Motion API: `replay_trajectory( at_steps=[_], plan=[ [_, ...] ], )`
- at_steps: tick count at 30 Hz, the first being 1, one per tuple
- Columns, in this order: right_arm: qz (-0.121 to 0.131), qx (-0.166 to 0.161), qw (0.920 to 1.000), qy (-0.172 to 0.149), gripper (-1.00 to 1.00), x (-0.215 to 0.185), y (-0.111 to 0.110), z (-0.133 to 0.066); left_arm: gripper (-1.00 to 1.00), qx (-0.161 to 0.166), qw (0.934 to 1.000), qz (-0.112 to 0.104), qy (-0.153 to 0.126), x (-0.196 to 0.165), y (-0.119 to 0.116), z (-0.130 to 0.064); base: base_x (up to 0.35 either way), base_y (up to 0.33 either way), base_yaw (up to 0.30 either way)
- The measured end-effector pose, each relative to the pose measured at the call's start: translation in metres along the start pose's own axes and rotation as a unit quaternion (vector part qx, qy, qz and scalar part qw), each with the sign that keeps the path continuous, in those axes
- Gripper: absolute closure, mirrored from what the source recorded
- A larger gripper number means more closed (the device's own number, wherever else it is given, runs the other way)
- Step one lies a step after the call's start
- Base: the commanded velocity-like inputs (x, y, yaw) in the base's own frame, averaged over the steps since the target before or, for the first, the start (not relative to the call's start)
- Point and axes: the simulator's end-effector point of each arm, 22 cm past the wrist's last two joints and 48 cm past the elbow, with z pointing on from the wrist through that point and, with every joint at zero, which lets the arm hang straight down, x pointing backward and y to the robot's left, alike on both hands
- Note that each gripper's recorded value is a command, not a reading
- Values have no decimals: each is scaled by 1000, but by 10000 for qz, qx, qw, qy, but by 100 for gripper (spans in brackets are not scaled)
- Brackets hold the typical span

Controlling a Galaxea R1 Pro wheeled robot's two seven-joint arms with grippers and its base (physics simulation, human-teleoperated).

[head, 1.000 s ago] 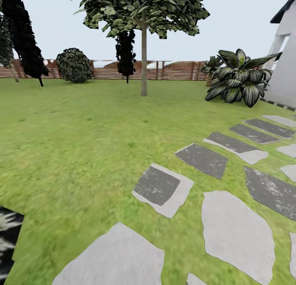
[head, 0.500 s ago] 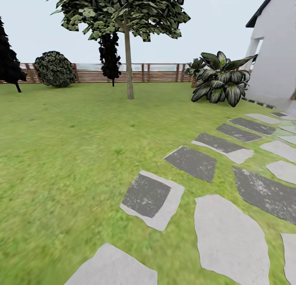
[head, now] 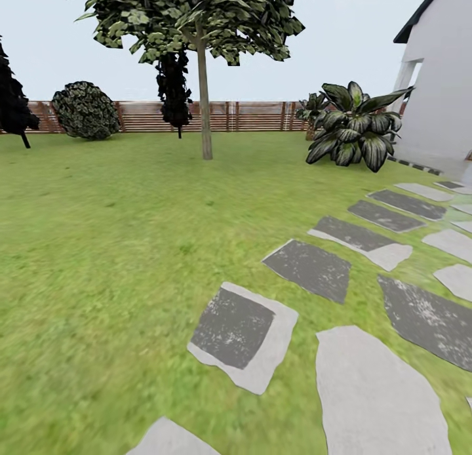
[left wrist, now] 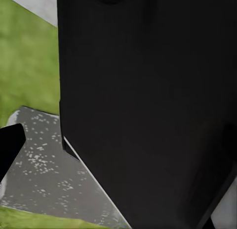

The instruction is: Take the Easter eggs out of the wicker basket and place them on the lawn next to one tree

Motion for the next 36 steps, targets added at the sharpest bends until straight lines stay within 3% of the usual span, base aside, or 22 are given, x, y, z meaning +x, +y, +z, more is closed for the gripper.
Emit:
replay_trajectory(
  at_steps=[5,17,36],
  plan=[
    [-2,0,10000,0,-100,0,0,0,-100,2,10000,0,0,0,0,0,331,0,80],
    [-2,-2,9998,-193,-100,-8,0,0,-100,3,10000,0,0,0,0,0,331,0,267],
    [-5,-23,9998,-195,-100,-8,3,0,-100,4,10000,0,0,0,-1,0,331,0,69]
  ],
)
